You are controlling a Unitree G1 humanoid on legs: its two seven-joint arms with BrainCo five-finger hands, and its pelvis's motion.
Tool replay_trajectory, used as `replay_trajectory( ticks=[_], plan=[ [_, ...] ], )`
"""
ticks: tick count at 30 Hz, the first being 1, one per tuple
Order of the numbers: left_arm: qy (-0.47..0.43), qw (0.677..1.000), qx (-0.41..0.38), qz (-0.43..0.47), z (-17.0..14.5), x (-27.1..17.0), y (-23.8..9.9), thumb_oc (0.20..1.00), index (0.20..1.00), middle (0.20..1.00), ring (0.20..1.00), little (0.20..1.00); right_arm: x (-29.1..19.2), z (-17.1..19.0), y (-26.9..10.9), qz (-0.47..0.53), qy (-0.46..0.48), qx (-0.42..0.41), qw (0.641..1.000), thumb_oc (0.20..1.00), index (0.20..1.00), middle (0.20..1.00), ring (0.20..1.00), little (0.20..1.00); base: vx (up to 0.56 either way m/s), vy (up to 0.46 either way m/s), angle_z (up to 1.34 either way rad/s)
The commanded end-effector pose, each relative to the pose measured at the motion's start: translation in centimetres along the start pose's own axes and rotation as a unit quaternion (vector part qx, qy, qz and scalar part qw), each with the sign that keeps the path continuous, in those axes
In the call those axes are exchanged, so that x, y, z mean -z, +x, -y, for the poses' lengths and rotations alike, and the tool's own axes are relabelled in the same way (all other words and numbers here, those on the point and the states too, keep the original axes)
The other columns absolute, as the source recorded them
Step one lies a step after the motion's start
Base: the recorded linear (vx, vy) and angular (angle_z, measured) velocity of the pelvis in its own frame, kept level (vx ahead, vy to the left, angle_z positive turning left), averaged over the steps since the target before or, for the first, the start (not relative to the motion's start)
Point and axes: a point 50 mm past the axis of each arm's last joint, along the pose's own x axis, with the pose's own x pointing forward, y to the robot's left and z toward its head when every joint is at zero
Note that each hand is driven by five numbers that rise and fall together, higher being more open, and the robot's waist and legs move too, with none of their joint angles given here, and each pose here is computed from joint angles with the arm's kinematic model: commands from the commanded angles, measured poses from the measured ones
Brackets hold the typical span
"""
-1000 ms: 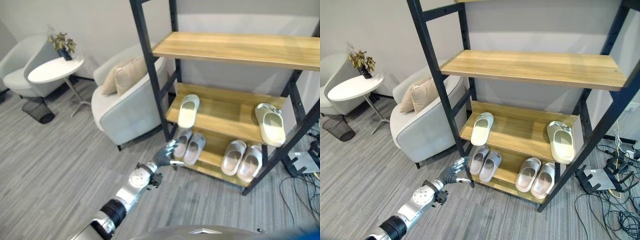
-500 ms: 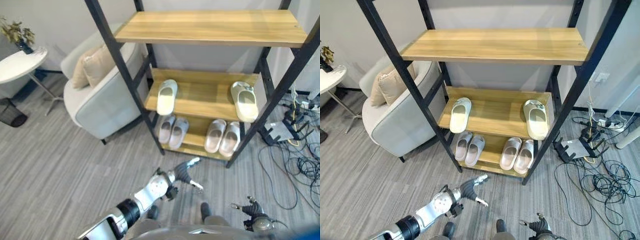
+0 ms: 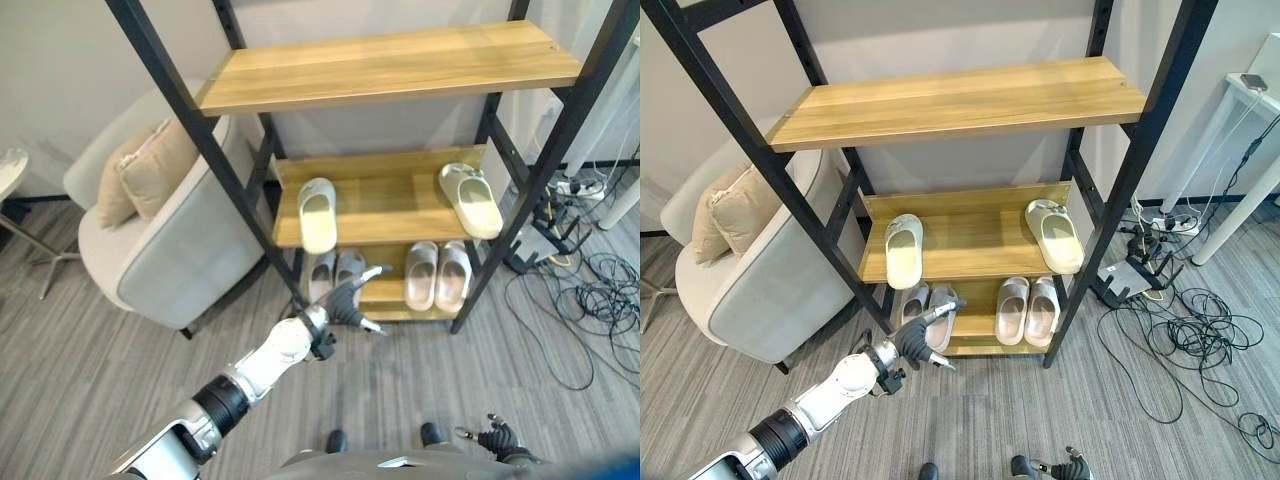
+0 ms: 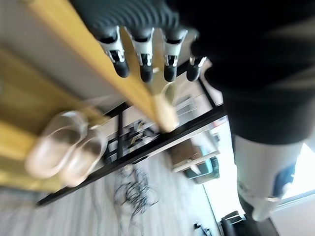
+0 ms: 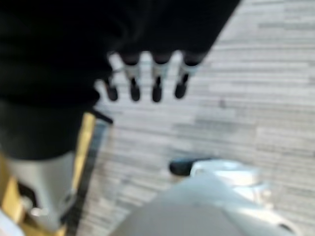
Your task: Arrange the slippers neatly on the shoe rack.
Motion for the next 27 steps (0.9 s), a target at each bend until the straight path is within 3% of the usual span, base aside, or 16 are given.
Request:
replay_trajectory(
  ticks=[1, 8, 27],
  plan=[
    [0.020, 0.997, -0.047, 0.065, -2.5, -2.1, -0.2, 1.000, 1.000, 1.000, 1.000, 1.000, 0.6, -0.3, -0.3, 0.004, -0.027, -0.011, 1.000, 1.000, 1.000, 1.000, 1.000, 1.000, 0.01, -0.014, -0.27],
    [0.045, 0.993, -0.071, 0.087, -3.7, -3.2, 0.3, 1.000, 1.000, 1.000, 1.000, 1.000, 1.1, -1.3, -0.6, 0.011, -0.070, -0.036, 0.997, 1.000, 1.000, 1.000, 1.000, 1.000, 0.04, -0.032, 0.04],
    [0.130, 0.977, -0.167, 0.033, -8.5, -2.4, 2.6, 1.000, 1.000, 1.000, 1.000, 1.000, 0.8, -2.5, -1.1, 0.030, -0.063, -0.053, 0.996, 1.000, 1.000, 1.000, 1.000, 1.000, 0.04, -0.010, -0.02]
  ],
)
